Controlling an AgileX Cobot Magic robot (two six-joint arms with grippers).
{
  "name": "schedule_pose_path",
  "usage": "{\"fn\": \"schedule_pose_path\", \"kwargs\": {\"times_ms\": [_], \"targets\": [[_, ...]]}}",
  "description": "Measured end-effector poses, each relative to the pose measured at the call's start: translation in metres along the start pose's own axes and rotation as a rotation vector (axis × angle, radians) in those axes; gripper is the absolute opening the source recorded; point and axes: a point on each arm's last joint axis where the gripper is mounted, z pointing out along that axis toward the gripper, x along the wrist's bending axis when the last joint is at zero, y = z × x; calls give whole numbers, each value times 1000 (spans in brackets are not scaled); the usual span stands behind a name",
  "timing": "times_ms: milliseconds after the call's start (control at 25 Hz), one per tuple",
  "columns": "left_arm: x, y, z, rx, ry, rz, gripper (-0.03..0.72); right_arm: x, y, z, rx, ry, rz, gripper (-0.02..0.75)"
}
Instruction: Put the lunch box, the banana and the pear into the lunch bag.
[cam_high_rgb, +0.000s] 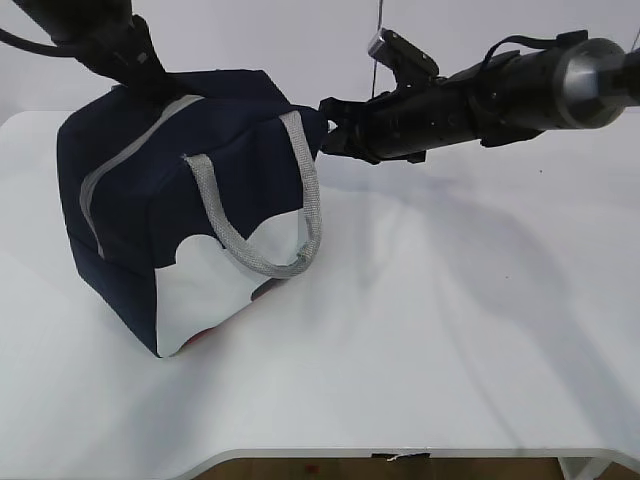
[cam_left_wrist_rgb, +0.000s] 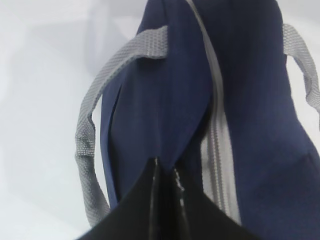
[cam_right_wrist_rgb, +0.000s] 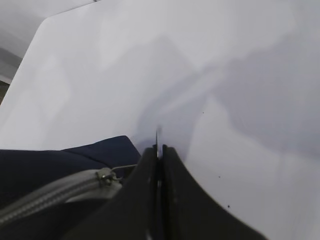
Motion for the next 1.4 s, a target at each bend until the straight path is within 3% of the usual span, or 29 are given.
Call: {"fn": "schedule_pose_path", "kwargs": {"times_ms": [800, 1400], "targets": [[1, 0, -1, -5, -3, -7, 1, -7, -15, 19, 78, 42, 73, 6], [2, -1, -1, -2, 0, -5, 1, -6, -13, 19, 71, 45, 67, 6]]}}
